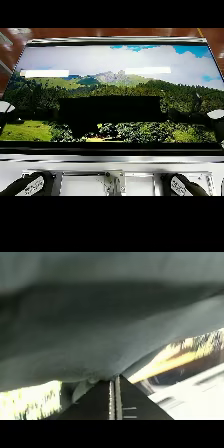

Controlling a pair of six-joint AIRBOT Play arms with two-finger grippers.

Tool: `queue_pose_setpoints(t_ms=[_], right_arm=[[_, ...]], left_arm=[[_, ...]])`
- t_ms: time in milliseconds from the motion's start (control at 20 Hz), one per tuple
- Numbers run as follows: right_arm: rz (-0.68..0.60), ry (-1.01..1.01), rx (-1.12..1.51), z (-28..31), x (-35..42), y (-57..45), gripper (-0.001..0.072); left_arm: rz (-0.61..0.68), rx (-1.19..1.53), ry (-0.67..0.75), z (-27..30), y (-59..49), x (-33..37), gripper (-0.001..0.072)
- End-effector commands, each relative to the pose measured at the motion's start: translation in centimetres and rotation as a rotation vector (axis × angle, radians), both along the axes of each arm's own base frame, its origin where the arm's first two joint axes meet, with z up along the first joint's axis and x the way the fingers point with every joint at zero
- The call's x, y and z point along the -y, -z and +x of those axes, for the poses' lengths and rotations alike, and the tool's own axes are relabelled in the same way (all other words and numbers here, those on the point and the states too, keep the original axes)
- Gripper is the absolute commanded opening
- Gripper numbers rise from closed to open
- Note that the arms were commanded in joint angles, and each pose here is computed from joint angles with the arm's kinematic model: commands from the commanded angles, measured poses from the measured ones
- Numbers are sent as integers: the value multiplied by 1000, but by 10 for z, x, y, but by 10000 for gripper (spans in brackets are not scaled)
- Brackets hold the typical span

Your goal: Fold the shirts.

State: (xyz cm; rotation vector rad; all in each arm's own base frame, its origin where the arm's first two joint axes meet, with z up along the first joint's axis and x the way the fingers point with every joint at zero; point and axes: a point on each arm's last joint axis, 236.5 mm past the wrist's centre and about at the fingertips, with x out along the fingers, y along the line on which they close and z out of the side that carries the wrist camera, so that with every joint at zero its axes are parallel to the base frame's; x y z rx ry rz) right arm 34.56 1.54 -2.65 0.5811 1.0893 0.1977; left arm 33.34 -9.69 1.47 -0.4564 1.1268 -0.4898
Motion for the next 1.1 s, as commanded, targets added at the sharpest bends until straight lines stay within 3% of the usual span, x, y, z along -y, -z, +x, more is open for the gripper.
queue_pose_setpoints(t_ms=[0,400,600,650,700,750,800,1050], right_arm=[[-63,25,116,46,0,-18,65],[-79,57,115,140,-18,24,65],[-56,43,17,136,-25,60,82],[-59,16,-19,128,-28,69,88],[-77,-8,-52,120,-27,76,209],[-98,-31,-66,115,-25,79,562],[-107,-36,-65,113,-21,76,677],[-73,136,-52,119,24,51,677]], left_arm=[[43,129,-55,52,-27,-15,33],[3,7,-84,136,20,-25,33],[-46,-177,-67,125,73,-18,35],[-58,-218,-48,118,82,-15,64],[-67,-248,-35,112,88,-14,208],[-72,-261,-32,110,89,-14,408],[-76,-265,-33,109,87,-17,542],[-114,-261,-23,111,52,-44,542]])
